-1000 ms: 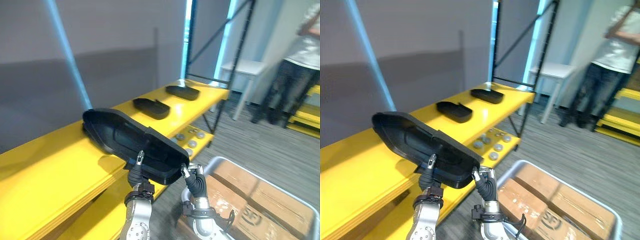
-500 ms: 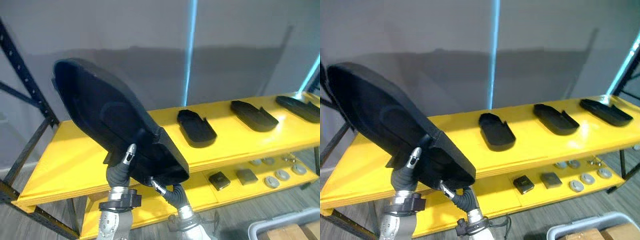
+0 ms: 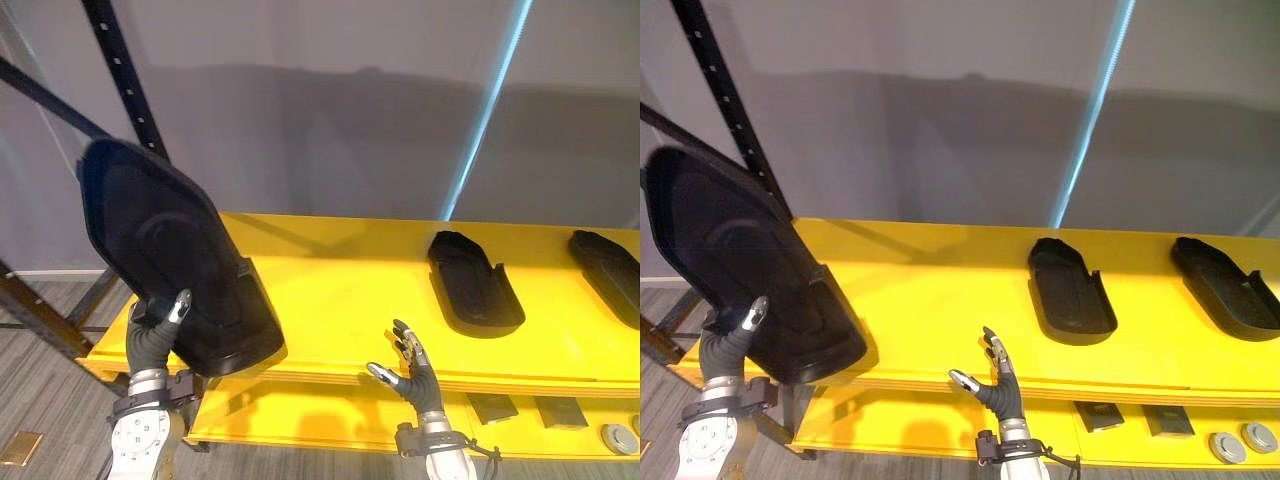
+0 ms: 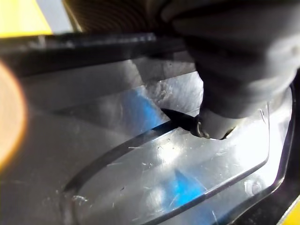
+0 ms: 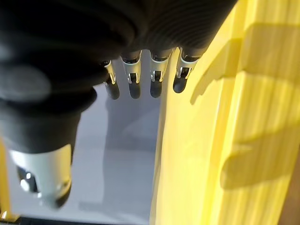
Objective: Walk over and take plastic housings, then place them on the shelf
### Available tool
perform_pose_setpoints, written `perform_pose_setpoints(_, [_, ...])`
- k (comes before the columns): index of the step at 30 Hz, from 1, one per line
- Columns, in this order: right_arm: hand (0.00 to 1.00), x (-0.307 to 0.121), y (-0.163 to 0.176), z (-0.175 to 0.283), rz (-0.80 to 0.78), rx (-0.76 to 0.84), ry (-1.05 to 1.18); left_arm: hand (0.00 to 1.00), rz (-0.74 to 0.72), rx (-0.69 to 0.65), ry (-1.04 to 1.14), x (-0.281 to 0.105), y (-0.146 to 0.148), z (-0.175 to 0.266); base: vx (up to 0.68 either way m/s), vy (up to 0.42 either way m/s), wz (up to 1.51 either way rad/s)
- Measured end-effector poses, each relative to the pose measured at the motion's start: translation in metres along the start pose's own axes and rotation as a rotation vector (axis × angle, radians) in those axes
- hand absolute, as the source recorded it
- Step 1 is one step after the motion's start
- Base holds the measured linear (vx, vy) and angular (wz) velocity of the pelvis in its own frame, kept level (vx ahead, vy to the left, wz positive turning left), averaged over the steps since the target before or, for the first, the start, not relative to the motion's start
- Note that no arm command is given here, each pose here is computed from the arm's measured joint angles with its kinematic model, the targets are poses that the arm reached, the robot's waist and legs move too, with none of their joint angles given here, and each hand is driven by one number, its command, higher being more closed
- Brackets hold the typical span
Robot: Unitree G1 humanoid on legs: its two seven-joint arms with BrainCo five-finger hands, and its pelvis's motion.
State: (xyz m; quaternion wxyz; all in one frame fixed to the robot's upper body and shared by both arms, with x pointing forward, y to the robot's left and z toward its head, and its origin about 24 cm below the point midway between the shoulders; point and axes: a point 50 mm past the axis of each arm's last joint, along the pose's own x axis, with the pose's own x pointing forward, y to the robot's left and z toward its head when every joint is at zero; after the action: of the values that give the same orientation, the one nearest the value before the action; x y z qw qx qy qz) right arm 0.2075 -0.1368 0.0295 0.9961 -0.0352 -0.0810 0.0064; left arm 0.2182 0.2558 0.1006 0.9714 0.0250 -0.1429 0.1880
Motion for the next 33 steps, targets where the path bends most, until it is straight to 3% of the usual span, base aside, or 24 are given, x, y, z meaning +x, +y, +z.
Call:
perform_pose_setpoints(4, [0.0,-0.001,-0.029,0.011,-0.048,-0.029,-0.041,1.0,0.003,0.061,0.084,0.012,0.012,-0.021,0.02,-0.056,-0.09])
perform_pose_setpoints(9, [0.0,-0.01,-0.04,0.02,0.058,0.008,-0.048,1.0,-0.106,0.159,0.228,0.031,0.029,-0.043,-0.06,-0.023,-0.22])
perform_pose_setpoints(16, [0.0,-0.022,-0.015,0.027,0.286,0.14,-0.011,1.0,-0.138,0.201,0.298,0.077,0.043,-0.042,-0.07,-0.021,-0.29])
perform_pose_setpoints(20, [0.0,-0.024,-0.007,0.038,0.334,0.152,-0.051,1.0,-0.166,0.15,0.291,0.097,0.034,-0.033,-0.04,0.01,-0.27])
perform_pose_setpoints(26, [0.0,-0.028,0.014,0.049,0.442,0.189,-0.084,1.0,-0.196,0.117,0.332,0.103,0.022,-0.034,-0.01,0.01,-0.08])
perform_pose_setpoints(33, [0.0,-0.028,0.017,0.052,0.456,0.209,-0.088,1.0,-0.129,0.118,0.396,0.105,0.024,-0.039,0.0,0.0,0.0])
